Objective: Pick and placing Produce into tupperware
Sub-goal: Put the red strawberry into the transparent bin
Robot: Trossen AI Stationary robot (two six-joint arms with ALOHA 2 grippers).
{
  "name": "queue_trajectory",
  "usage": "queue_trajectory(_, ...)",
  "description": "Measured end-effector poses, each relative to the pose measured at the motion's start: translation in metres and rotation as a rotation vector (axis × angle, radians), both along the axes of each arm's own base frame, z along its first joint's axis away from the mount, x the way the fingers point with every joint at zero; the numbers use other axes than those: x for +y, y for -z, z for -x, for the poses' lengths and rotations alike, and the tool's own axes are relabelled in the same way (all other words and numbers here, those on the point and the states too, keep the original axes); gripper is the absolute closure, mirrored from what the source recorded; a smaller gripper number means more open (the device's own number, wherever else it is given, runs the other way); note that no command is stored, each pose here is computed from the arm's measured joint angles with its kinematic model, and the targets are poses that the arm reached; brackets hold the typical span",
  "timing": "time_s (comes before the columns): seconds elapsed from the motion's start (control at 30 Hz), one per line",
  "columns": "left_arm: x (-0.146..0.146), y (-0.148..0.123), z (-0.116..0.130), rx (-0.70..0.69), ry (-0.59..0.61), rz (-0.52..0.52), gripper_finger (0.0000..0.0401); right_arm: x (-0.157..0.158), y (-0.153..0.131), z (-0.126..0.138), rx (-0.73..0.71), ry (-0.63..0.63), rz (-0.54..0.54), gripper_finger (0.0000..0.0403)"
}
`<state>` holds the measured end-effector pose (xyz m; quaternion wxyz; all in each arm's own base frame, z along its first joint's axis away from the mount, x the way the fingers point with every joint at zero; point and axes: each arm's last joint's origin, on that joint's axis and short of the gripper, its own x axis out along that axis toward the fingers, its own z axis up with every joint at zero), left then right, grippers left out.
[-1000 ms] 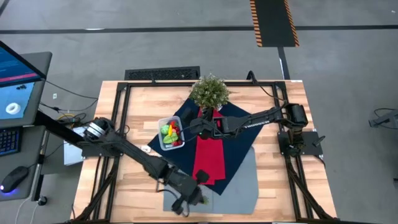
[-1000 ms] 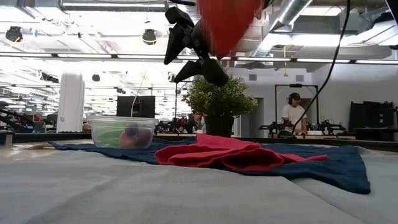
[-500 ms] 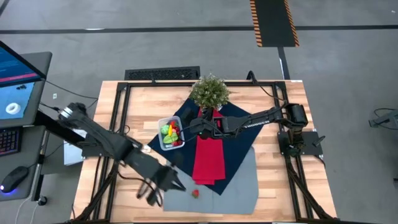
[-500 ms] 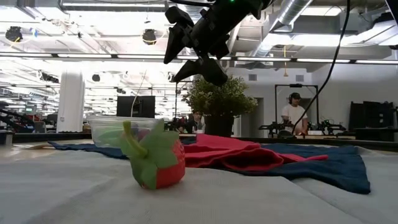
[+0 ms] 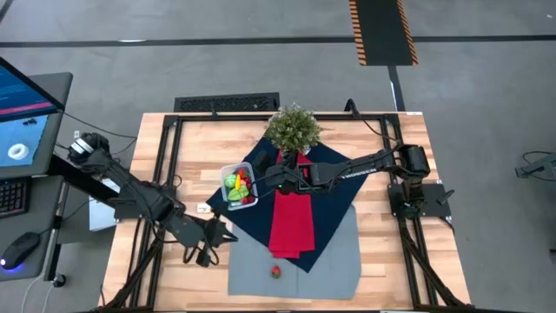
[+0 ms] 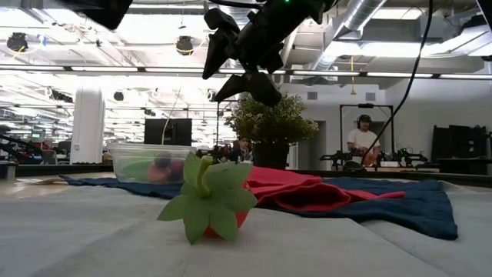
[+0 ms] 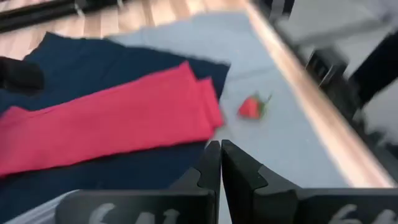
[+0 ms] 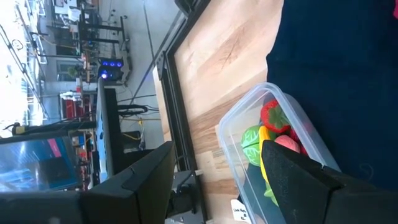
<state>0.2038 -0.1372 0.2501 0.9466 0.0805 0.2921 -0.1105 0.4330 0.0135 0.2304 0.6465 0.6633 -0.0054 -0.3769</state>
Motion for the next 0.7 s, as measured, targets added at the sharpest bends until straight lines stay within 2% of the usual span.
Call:
queue_trajectory(0.13,0.003,0.028,0.016,-0.072,0.044,0.158,0.0379,0.0,0.0,0.0,0.001,0.0,0.0,0.0138)
queue_trajectory(0.2,0.002,0.041,0.023,-0.095,0.069,0.202,0.0356,0.0,0.0,0.0,0.001,0.0,0.0,0.0138)
queue_trajectory(0.27,0.003,0.049,0.026,-0.123,0.042,0.225,0.0328,0.0,0.0,0.0,0.0,0.0,0.0,0.0138)
queue_trajectory(0.33,0.006,0.059,0.029,-0.125,-0.049,0.188,0.0304,0.0,0.0,0.0,0.0,0.0,0.0,0.0138)
queue_trajectory(0.4,0.007,0.068,0.03,-0.136,-0.142,0.094,0.0287,0.0,0.0,0.0,0.0,0.0,0.0,0.0138)
queue_trajectory(0.5,0.005,0.081,0.03,-0.128,-0.221,-0.029,0.0275,0.0,0.0,0.0,0.001,0.0,0.0,0.0138)
queue_trajectory(0.7,-0.004,0.103,0.023,-0.089,-0.176,-0.108,0.0273,0.0,0.0,0.0,-0.001,0.0,0.0,0.0138)
